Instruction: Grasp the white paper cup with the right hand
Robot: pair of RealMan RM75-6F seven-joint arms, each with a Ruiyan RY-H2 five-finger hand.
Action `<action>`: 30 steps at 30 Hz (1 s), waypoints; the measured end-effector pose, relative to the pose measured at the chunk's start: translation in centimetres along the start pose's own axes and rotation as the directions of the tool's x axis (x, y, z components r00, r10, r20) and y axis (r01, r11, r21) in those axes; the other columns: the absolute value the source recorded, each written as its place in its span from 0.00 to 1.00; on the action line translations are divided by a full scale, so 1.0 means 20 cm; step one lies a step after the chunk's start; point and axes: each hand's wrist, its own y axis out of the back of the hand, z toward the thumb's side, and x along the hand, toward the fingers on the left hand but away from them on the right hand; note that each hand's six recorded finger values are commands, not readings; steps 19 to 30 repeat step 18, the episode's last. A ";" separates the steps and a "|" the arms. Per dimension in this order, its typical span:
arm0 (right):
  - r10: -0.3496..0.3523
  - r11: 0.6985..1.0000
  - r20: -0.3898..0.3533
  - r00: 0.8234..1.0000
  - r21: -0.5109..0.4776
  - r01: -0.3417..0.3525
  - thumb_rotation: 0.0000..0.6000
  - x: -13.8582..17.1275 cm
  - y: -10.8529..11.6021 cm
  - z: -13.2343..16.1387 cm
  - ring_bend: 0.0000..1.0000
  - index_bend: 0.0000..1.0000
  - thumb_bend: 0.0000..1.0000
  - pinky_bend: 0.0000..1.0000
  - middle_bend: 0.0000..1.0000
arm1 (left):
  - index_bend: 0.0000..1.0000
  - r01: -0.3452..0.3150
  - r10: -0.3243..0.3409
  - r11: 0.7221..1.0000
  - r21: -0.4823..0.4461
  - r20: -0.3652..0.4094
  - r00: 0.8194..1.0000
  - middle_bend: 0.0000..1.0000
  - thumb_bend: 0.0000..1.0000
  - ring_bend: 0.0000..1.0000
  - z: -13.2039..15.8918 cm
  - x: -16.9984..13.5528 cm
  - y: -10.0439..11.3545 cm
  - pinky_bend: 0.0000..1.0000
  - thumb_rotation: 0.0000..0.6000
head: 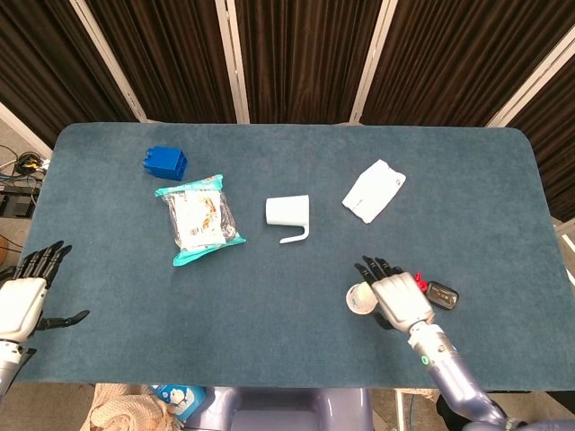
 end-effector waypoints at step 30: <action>-0.298 0.916 0.394 0.869 -0.139 0.377 1.00 0.58 -0.01 -0.69 0.00 0.00 0.34 0.13 0.00 | 0.00 -0.062 0.061 0.997 0.052 0.034 0.998 0.00 0.00 0.00 0.00 -0.05 0.03 0.00 1.00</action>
